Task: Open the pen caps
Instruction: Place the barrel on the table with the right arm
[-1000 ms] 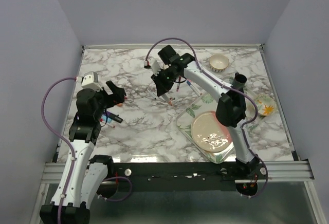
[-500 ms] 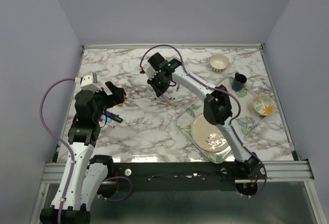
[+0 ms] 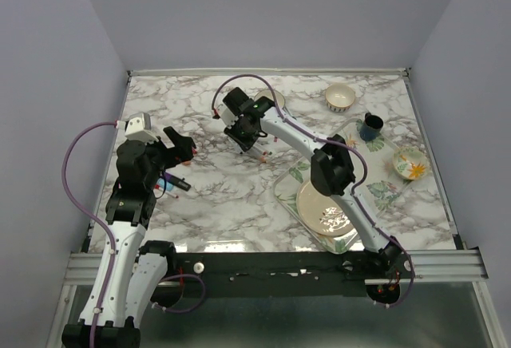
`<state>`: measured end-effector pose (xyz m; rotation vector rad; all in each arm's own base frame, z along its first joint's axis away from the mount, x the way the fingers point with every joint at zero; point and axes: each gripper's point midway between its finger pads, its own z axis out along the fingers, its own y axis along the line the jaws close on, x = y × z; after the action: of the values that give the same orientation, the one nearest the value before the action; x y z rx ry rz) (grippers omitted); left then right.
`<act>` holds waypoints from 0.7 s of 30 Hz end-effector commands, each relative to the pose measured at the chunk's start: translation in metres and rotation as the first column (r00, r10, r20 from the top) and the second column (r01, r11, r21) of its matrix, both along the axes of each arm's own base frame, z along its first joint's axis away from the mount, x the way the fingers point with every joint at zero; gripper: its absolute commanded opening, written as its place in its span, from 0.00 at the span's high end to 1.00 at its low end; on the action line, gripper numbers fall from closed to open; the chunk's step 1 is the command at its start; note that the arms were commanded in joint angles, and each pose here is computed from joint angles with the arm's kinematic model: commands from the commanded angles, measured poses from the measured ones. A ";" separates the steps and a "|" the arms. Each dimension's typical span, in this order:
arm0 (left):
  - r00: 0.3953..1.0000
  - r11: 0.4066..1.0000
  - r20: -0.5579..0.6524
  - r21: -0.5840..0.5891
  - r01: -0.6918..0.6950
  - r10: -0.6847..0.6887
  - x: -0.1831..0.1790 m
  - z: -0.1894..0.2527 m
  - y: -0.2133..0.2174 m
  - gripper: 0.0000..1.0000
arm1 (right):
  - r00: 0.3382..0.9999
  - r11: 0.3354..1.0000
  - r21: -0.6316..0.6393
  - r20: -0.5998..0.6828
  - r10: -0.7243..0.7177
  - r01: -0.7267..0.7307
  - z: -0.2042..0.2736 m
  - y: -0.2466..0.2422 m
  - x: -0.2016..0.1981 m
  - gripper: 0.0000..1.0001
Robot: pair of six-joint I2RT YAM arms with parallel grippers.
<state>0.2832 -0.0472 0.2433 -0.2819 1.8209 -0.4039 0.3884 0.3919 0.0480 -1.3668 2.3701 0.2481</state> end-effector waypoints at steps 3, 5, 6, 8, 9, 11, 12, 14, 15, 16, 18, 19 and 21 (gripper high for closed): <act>1.000 1.000 0.000 0.007 0.028 -0.028 -0.003 -0.002 -0.003 0.01 | 0.998 1.000 -0.010 0.059 0.014 -0.014 0.005 0.005 0.008 0.64; 0.999 0.999 0.005 0.007 0.031 -0.031 -0.003 -0.001 -0.003 0.01 | 0.998 1.000 -0.003 0.065 0.017 -0.017 0.011 0.005 0.007 0.62; 1.000 1.000 0.007 0.008 0.030 -0.030 -0.003 -0.001 -0.003 0.01 | 0.997 1.000 -0.003 0.069 0.018 -0.018 0.013 0.004 0.008 0.62; 1.000 1.000 0.008 0.009 0.030 -0.030 -0.003 -0.001 -0.003 0.01 | 0.997 1.000 0.002 0.077 0.021 -0.021 0.019 0.004 0.007 0.61; 1.000 1.000 0.007 0.009 0.029 -0.029 -0.003 -0.001 -0.003 0.01 | 0.996 1.000 0.001 0.083 0.022 -0.022 0.022 0.004 0.008 0.61; 1.000 1.000 0.008 0.009 0.029 -0.029 -0.003 -0.001 -0.003 0.01 | 0.996 1.000 0.004 0.088 0.021 -0.022 0.028 0.002 0.007 0.61; 1.000 1.000 0.008 0.009 0.029 -0.029 -0.004 -0.001 -0.003 0.01 | 0.995 1.000 0.015 0.101 0.026 -0.028 0.040 0.001 0.006 0.61; 0.999 0.999 0.010 0.010 0.032 -0.032 -0.003 -0.001 -0.003 0.01 | 0.995 0.999 0.019 0.089 0.039 -0.041 0.048 -0.004 -0.002 0.61; 0.999 0.999 0.010 0.010 0.037 -0.037 -0.004 -0.001 -0.004 0.01 | 0.993 0.996 0.054 0.105 0.060 -0.066 0.070 -0.003 -0.007 0.60; 0.999 0.999 0.009 0.011 0.040 -0.040 -0.003 -0.002 -0.005 0.01 | 0.990 0.994 0.079 0.118 0.072 -0.082 0.083 -0.003 -0.010 0.60; 0.999 0.999 0.000 0.009 0.049 -0.049 -0.002 -0.004 -0.006 0.01 | 0.991 0.989 0.096 0.086 0.103 -0.111 0.085 -0.010 -0.025 0.60; 0.999 0.999 -0.002 0.008 0.054 -0.054 -0.002 -0.004 -0.007 0.01 | 0.985 0.981 0.139 0.124 0.118 -0.135 0.113 -0.014 -0.030 0.60; 0.998 0.998 -0.017 0.007 0.057 -0.057 -0.001 -0.008 -0.008 0.01 | 0.984 0.971 0.171 0.088 0.154 -0.167 0.117 -0.024 -0.044 0.60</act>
<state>0.2819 -0.0505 0.2397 -0.2623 1.8314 -0.4173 0.3667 0.3726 0.1007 -1.4268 2.2814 0.2623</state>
